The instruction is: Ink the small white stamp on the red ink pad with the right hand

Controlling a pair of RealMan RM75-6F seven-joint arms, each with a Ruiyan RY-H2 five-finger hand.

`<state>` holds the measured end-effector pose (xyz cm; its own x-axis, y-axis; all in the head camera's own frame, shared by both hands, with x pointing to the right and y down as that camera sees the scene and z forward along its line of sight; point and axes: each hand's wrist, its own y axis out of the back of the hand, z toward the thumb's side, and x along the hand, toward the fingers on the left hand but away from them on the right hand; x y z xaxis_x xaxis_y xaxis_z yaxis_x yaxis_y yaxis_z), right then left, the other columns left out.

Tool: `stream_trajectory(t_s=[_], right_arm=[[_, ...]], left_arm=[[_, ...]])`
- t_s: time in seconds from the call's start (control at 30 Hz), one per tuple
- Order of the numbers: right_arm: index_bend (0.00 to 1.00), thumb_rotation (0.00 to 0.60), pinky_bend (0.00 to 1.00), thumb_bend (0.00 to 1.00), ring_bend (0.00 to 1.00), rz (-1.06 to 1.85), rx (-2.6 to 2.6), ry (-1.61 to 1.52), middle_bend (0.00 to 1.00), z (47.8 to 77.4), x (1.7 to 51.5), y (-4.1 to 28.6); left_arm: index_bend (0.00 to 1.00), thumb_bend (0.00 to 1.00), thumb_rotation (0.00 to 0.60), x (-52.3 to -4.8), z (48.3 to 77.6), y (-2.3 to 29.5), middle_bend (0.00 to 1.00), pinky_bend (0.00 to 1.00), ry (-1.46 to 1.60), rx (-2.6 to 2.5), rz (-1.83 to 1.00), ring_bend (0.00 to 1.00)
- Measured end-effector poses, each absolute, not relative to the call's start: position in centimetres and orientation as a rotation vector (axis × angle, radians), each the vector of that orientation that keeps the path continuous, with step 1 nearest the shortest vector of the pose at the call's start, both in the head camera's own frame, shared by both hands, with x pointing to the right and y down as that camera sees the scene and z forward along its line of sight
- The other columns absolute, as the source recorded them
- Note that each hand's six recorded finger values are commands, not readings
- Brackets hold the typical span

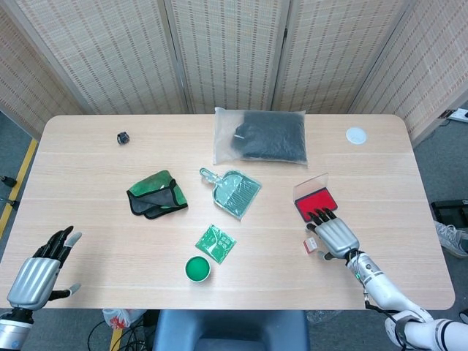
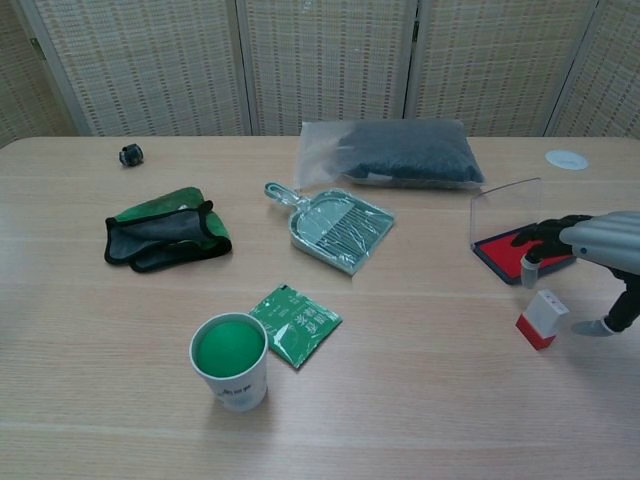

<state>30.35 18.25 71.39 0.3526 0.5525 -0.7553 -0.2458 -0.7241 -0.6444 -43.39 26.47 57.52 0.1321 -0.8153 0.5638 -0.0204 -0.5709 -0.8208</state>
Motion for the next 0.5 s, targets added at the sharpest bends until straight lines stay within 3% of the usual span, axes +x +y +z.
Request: stream_trajectory(t_s=[0.5], right_arm=[[0.37,0.6,0.0,0.23,0.0,1.435,-1.916,-0.269,0.07,71.67,29.67,18.21]], left_arm=[[0.09,0.07,0.6,-43.38,57.23,26.49,0.0,0.27,0.823,-1.748,-1.501,0.02]])
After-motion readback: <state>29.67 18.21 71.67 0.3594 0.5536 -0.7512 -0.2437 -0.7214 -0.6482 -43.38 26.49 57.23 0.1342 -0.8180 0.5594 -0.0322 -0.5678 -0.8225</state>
